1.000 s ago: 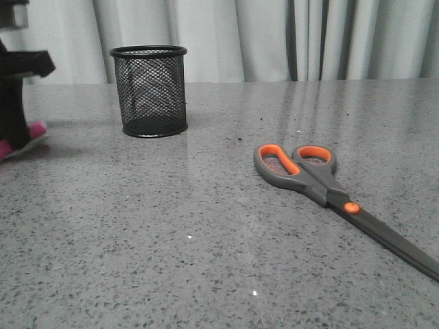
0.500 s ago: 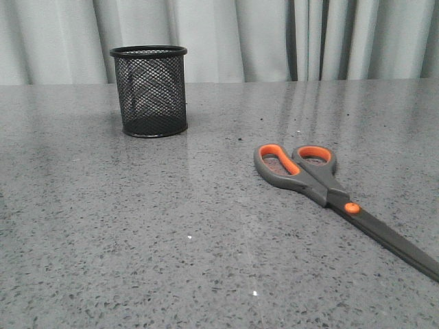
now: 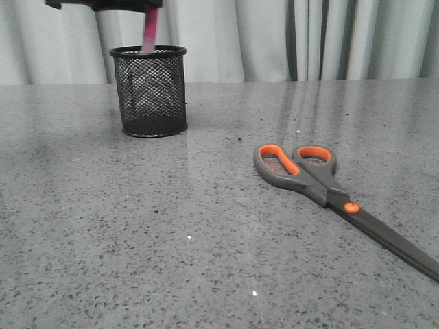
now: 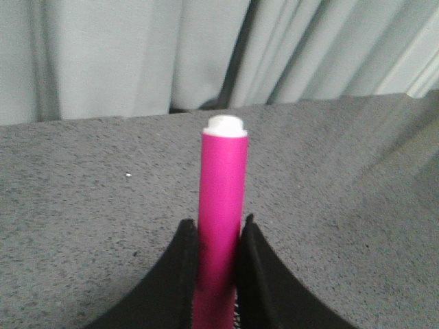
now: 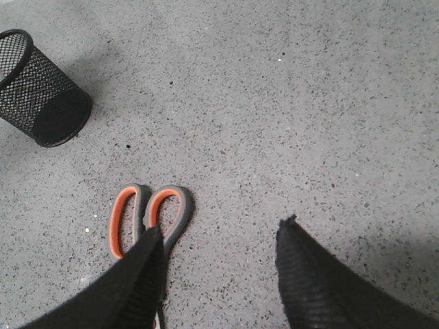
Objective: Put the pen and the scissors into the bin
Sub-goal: 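Carry the highlighter over the mesh cup and drop it in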
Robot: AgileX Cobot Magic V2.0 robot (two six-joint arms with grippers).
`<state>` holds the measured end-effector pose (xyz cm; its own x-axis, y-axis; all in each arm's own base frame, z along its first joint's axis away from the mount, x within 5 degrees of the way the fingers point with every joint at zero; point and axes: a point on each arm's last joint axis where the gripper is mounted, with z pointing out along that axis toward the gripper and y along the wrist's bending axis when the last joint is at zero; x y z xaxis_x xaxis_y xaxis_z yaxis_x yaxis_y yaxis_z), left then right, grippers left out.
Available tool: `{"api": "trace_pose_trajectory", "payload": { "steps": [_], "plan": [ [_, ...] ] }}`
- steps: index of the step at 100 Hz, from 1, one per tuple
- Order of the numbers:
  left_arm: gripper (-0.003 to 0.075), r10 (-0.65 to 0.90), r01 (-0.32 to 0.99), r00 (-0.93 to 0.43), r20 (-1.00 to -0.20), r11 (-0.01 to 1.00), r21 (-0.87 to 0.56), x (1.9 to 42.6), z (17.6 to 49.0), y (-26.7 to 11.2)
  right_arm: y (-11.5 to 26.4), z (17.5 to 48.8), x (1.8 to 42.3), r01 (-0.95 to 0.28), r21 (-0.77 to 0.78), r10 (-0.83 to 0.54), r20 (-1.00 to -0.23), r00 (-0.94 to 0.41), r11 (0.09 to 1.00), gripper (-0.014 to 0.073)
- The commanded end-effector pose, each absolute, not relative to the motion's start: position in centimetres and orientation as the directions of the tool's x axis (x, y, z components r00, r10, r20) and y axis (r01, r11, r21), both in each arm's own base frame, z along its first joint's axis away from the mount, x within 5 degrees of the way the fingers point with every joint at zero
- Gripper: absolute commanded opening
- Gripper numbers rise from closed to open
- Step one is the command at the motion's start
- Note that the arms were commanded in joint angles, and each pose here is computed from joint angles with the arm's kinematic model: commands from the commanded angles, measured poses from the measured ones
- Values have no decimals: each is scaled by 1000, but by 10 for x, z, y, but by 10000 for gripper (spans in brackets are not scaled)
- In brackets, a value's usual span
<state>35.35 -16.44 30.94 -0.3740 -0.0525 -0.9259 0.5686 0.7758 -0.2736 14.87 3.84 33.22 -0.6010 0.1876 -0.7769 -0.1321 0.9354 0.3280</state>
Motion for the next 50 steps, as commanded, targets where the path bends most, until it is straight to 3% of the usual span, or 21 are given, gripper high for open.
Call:
{"api": "trace_pose_trajectory", "payload": {
  "steps": [1,10,17,24,36,41,50],
  "plan": [
    [-18,-79,657,-308,-948,703,-272,345,333,-173,38,346,152,-150,321,197,-823,-533,935,337],
    [-14,-70,652,-308,-949,711,-264,346,331,-172,38,346,152,-150,321,197,-823,-533,935,337],
    [41,-57,646,-300,-952,722,-247,347,331,-170,38,346,152,-150,331,205,-819,-536,932,337],
    [162,-52,632,-298,-953,737,-238,349,330,-169,39,346,151,-150,342,212,-813,-543,928,337],
    [442,-55,640,-291,-955,731,-237,346,333,-169,39,345,151,-150,349,216,-808,-548,925,337],
    [509,-62,646,-273,-960,728,-231,343,341,-167,39,345,151,-152,346,212,-809,-548,926,337],
    [484,-84,655,-215,-973,727,-207,329,365,-162,46,352,148,-249,310,133,-829,-543,918,337]
  ]
}}
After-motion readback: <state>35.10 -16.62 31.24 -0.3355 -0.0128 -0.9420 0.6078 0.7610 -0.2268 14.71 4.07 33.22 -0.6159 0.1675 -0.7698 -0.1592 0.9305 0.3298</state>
